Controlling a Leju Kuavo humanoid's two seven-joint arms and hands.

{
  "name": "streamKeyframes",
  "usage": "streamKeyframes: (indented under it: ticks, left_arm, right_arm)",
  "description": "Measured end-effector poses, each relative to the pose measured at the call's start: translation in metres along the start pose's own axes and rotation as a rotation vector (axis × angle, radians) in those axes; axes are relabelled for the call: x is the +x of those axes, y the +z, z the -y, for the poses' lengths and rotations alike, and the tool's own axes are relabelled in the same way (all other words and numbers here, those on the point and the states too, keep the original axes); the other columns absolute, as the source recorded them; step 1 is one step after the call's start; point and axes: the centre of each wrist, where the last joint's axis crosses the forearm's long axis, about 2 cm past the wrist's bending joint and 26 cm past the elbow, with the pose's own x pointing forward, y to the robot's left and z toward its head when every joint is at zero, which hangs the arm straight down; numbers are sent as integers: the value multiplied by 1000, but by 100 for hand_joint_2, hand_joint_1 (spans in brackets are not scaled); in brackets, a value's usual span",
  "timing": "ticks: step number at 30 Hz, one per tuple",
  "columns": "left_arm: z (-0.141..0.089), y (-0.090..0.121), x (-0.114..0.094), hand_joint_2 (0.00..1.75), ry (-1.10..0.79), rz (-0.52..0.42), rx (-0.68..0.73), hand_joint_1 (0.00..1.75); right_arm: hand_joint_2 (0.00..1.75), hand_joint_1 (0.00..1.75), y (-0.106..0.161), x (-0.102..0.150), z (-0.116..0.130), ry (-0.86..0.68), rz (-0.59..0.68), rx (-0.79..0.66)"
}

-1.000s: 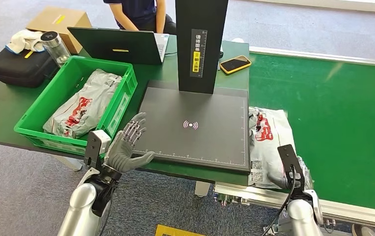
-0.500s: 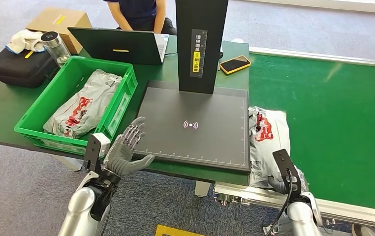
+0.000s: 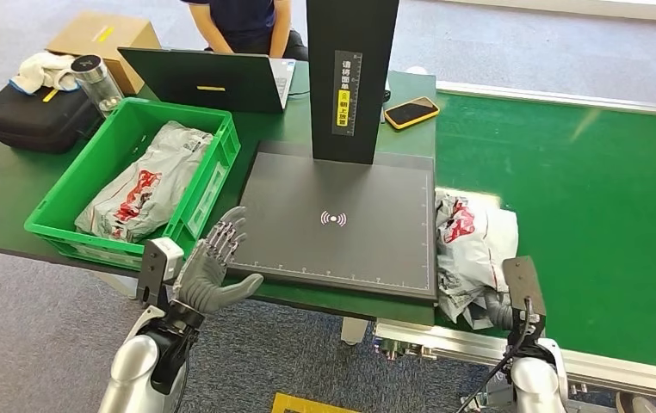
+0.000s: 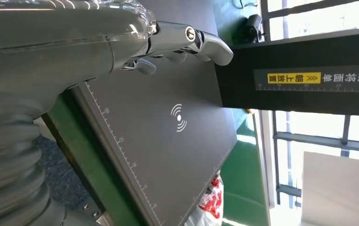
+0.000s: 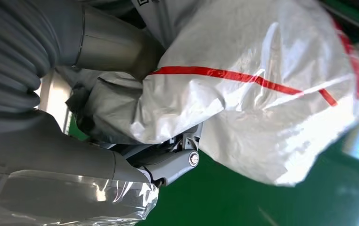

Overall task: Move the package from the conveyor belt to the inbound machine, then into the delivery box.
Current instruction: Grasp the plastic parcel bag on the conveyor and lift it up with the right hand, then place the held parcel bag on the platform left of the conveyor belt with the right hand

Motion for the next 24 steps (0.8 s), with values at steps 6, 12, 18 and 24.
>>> streamKeyframes:
  ticks: [6,12,18,24]
  left_arm:
    - [-2,-1,1,175,-5,10,11,0]
    - [-4,-3,3,175,-10,21,20,0]
    - [-4,-3,3,175,-9,33,33,0]
    - [-5,-6,5,175,-8,43,32,0]
  right_arm:
    - [175,175,7,17,16,-225,222,-325]
    - [175,175,21,38,30,-326,396,-562]
    - [175,175,25,60,37,-307,526,-685]
    - [175,175,22,82,35,-162,640,-673]
